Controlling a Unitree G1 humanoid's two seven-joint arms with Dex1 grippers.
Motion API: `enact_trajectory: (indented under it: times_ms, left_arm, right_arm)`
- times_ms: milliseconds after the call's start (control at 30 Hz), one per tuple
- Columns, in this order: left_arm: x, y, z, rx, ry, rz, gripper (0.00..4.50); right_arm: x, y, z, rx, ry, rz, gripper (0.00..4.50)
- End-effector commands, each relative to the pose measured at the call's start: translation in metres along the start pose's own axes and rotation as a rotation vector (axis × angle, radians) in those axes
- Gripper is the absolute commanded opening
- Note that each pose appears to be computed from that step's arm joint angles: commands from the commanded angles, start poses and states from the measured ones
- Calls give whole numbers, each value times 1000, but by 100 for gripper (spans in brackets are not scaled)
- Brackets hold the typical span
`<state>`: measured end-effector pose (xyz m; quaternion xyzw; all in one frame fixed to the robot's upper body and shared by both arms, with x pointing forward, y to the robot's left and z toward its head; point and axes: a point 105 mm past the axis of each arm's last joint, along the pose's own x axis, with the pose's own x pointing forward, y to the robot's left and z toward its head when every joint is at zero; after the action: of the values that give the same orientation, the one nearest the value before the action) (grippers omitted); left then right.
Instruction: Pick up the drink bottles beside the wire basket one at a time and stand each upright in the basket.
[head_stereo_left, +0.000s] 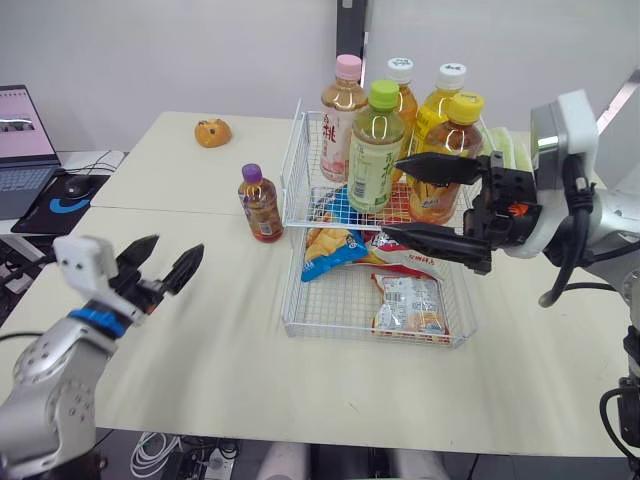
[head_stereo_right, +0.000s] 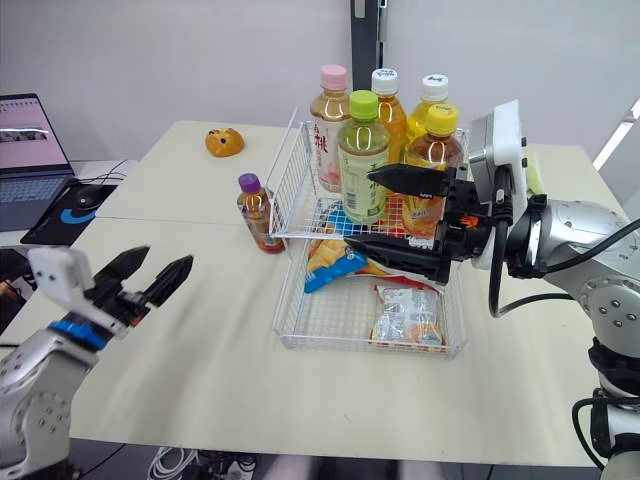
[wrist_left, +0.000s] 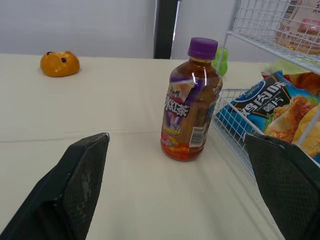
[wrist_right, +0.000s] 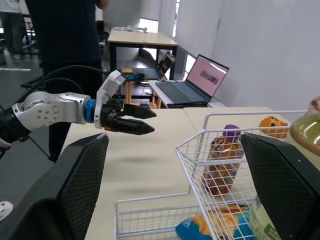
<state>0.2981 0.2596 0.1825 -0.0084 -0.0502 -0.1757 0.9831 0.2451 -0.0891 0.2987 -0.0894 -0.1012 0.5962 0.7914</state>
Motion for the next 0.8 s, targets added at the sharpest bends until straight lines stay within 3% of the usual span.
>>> enact_trajectory:
  times_ms: [33,367,700,800]
  left_arm:
    - [30,1,14,73,-22,-26,447]
    - [110,-16,30,154,-48,-125,447]
    - [137,-17,29,160,-70,-111,447]
    - [138,-16,28,178,-75,-104,387]
  right_arm:
    - [-9,4,12,-59,-10,-42,450]
    - [-23,11,16,-80,-2,-136,450]
    - [-27,-4,12,-85,16,-186,450]
    - [-25,-4,12,-89,15,-187,450]
